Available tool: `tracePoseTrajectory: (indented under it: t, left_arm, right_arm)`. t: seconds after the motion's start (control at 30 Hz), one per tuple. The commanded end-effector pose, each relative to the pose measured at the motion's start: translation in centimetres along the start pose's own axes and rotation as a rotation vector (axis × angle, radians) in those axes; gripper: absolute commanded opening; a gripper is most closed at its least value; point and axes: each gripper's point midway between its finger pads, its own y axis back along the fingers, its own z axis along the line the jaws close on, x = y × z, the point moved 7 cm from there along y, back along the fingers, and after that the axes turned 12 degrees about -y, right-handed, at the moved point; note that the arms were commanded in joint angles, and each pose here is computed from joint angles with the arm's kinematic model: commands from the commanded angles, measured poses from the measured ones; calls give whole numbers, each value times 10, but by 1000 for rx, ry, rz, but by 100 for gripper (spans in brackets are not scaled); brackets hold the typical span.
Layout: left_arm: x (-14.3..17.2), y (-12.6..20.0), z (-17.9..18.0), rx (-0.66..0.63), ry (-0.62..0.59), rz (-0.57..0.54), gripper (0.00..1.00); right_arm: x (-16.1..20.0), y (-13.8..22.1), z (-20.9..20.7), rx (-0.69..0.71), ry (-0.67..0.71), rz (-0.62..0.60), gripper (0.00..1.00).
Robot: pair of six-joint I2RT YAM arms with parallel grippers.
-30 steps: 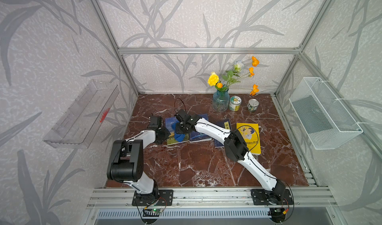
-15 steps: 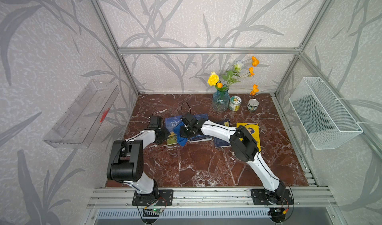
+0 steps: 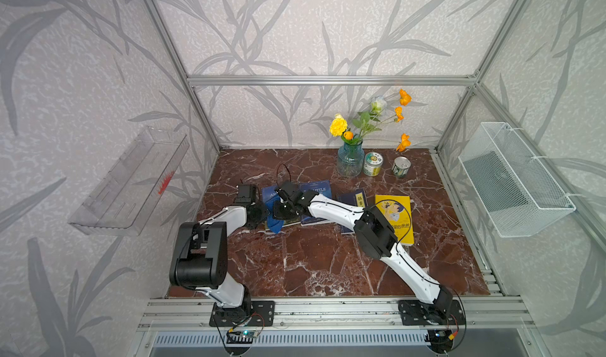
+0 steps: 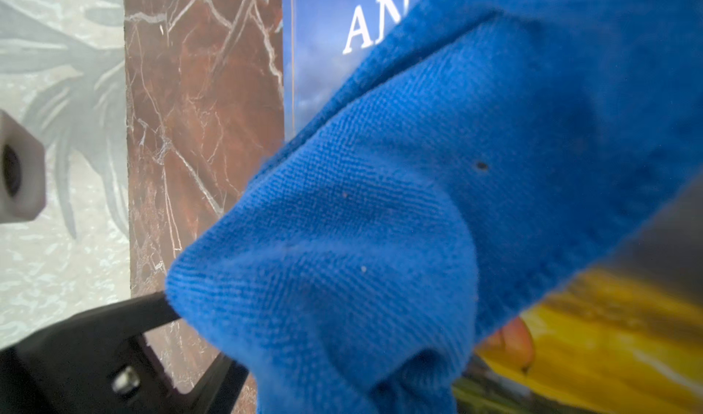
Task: Wipe the cover of the book
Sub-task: Wipe the dirt from the cover of the book.
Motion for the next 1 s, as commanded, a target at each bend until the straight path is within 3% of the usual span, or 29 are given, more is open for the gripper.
tracePoseTrajectory:
  t: [0.0, 0.2, 0.43, 0.57, 0.97]
  left_arm:
    - [41, -10, 18, -83, 0, 182, 6]
    - [41, -10, 18, -85, -4, 181, 5]
    - [41, -10, 18, -84, -5, 180, 4]
    - [40, -10, 18, -84, -5, 179, 4]
    - [41, -10, 18, -84, -5, 180, 4]
  right_arm:
    - [14, -22, -103, 314, -129, 113, 0]
    - [-13, 7, -130, 365, -167, 32, 0]
    - [22, -34, -95, 370, -66, 108, 0]
    - [22, -46, -86, 383, -48, 133, 0]
    - [-28, -3, -120, 428, -134, 44, 0]
